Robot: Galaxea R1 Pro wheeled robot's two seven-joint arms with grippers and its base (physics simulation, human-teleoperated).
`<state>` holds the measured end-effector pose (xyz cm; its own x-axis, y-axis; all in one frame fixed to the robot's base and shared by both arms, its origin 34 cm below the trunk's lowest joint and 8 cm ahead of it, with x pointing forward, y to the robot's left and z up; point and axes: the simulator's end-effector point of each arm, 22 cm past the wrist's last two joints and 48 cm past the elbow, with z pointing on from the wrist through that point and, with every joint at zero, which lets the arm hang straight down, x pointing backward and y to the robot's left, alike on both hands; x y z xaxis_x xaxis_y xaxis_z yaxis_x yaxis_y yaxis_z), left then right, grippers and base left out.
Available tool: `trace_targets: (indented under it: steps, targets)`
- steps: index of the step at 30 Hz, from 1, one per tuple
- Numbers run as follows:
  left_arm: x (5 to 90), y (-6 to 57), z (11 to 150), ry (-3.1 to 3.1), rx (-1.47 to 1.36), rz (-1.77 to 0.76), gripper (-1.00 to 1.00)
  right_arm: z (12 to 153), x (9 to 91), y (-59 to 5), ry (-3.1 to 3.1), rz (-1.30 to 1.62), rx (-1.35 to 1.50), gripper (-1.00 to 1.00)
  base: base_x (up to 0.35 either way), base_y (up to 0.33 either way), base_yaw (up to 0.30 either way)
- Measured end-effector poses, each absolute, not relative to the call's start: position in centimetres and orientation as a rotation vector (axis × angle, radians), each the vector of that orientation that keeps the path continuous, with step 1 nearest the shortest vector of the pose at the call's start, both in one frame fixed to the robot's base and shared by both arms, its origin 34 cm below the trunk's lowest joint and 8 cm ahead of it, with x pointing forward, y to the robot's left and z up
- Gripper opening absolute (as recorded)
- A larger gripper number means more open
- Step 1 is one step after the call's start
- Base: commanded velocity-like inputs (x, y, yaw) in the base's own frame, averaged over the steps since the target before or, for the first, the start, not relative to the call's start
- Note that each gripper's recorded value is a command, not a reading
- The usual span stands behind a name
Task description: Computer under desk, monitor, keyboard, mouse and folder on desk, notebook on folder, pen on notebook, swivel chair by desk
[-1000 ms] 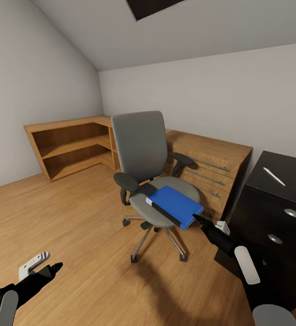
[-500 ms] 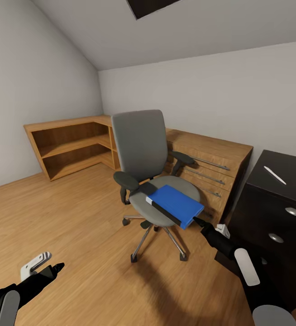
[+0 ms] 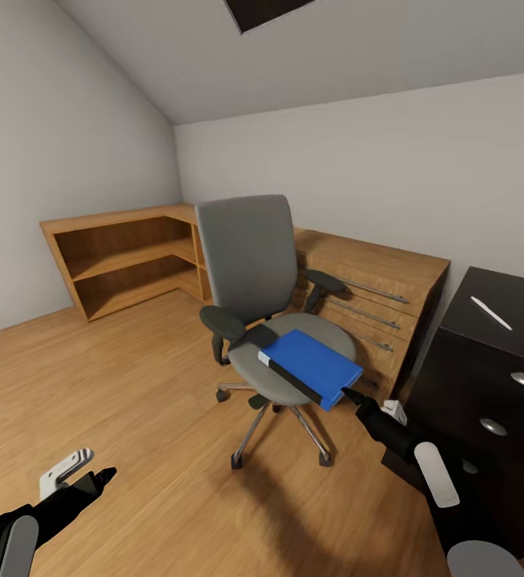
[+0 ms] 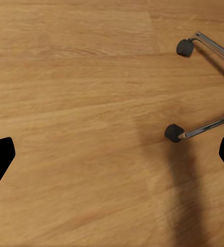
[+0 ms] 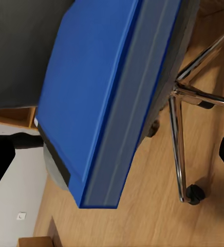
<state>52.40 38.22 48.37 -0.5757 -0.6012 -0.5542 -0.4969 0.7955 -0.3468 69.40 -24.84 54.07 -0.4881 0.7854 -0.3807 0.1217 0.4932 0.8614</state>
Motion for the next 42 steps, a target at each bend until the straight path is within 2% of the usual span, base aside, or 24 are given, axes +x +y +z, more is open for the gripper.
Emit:
trace_targets:
  steps: [24,42]
  targets:
    - [52.4,38.2,48.3,2.302,-0.811,-0.202,1.00,52.9,69.0,-24.8,1.940,1.022,0.770,1.00,0.089,0.030,0.000]
    - [52.3,38.2,48.3,2.305,-0.812,-0.201,1.00,52.8,69.0,-24.8,1.940,1.023,0.771,1.00,0.012,0.009,0.000]
